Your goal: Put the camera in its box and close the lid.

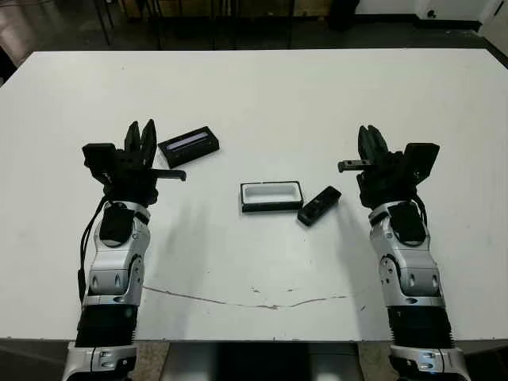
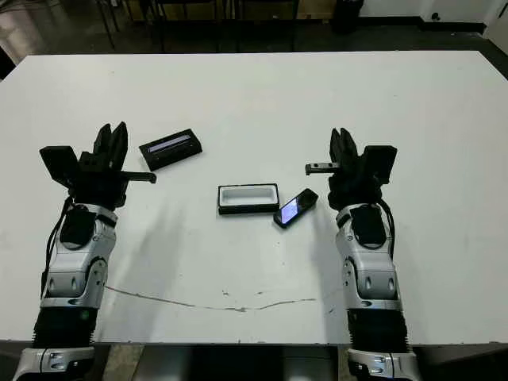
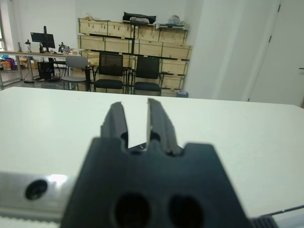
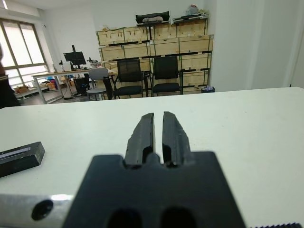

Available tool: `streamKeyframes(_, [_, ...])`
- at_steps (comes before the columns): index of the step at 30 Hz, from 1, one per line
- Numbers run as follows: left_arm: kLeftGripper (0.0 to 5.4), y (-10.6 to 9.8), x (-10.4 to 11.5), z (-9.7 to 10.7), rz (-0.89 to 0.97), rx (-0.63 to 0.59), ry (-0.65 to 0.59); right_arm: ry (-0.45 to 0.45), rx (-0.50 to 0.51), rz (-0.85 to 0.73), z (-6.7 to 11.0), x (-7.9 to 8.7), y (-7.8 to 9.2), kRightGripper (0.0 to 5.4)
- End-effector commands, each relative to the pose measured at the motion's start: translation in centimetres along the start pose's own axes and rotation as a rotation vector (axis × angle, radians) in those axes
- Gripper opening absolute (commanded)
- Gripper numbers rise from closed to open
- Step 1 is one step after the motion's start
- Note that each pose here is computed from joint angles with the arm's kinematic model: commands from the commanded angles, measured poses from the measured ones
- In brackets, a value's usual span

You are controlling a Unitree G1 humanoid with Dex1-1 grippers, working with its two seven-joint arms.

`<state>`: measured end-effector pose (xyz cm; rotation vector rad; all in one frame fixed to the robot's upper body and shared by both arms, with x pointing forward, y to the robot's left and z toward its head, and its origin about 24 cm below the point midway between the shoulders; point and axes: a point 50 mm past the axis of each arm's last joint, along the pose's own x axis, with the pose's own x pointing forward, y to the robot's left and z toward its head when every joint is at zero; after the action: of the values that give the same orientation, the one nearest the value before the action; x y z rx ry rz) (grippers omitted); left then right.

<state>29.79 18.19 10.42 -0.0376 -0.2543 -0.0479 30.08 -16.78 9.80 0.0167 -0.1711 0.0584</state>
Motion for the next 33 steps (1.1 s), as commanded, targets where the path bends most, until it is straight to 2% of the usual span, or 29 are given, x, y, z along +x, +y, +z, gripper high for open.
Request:
streamKeyframes(1, [0.02,0.2,-0.1,-0.4,0.001,0.015,0.029,0.006,-0.009,0.003,-0.2,0.1,-0.2,0.0])
streamKeyframes(7, [0.02,0.1,-0.2,-0.5,0.0,0.012,0.035,0.026,-0.002,0.001,-0.3,0.1,-0.4,0.0])
streamKeyframes(11, [0.02,0.0,-0.3,-0.6,0.0,0.018,0.035,0.04,-0.052,0.032,0.1,0.5,-1.1,0.0])
streamKeyframes(15, [0.02,0.1,-0.4,-0.6,0.002,0.017,0.034,0.018,-0.172,0.069,2.0,2.2,-2.5,0.0])
streamKeyframes(18, [0.02,0.1,-0.5,-0.6,0.005,0.015,0.034,0.013,-0.243,0.123,3.9,4.3,-3.8,0.0])
streamKeyframes(21, [0.02,0.1,-0.6,-0.7,0.004,0.014,0.034,0.009,-0.397,0.243,5.7,6.5,-4.7,0.0])
streamKeyframes(24, [0.02,0.0,-0.6,-0.7,0.002,0.019,0.037,0.094,-0.53,0.376,7.3,8.6,-4.9,0.0])
streamKeyframes(27, [0.02,-0.1,-0.6,-0.8,0.002,0.021,0.038,0.177,-0.636,0.506,8.1,9.9,-4.5,0.0])
streamKeyframes(33, [0.02,-0.2,-0.7,-0.8,0.007,0.015,0.041,0.406,-0.74,0.775,7.2,10.8,-2.7,0.0])
